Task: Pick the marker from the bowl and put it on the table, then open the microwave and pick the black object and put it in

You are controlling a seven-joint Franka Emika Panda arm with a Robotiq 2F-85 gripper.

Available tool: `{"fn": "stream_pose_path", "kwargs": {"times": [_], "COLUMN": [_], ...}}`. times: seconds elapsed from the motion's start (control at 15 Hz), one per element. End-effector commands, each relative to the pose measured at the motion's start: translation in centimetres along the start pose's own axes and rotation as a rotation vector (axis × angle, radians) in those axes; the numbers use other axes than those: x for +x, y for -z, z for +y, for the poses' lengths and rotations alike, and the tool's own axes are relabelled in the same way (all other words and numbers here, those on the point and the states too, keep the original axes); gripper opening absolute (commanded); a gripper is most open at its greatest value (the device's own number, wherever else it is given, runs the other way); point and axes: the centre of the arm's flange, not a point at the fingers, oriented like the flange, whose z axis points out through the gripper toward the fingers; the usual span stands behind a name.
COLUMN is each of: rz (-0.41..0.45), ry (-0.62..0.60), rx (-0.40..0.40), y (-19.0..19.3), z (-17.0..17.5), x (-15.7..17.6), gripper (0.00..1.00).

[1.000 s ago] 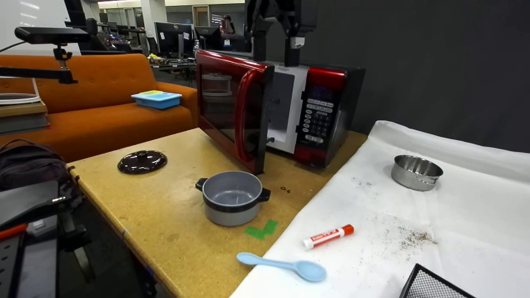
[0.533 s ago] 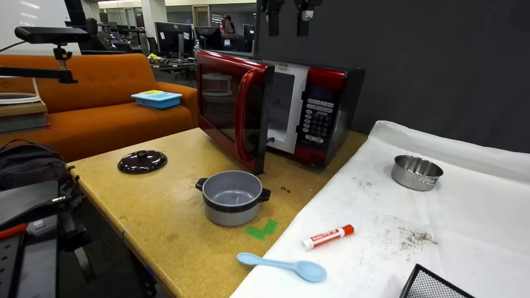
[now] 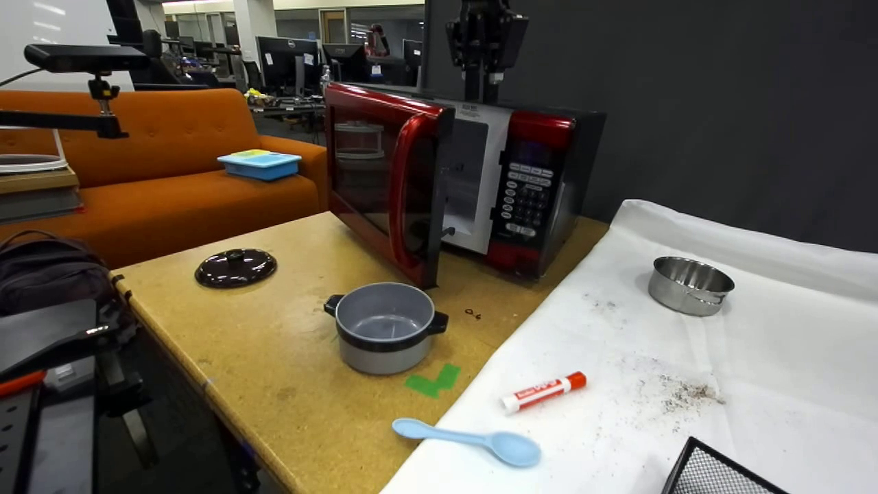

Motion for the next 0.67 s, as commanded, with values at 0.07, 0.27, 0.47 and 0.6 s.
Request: {"fn": "stream_pose_path", "kwargs": {"times": [0.07, 0.27, 0.47, 0.6], "rz": [-0.061, -0.084, -0.098, -0.107], "ry": [-0.007, 0.0, -0.001, -0.001], "rx": [-0.01, -0.024, -0.031, -0.028], "y": [-2.5, -3.3, -3.2, -3.5], "z": [-0.9, -0.7, 0.0, 0.7], "x": [2.6, 1.2, -0.9, -2.7], "gripper": [0.04, 0.0, 0.0, 0.0]}}
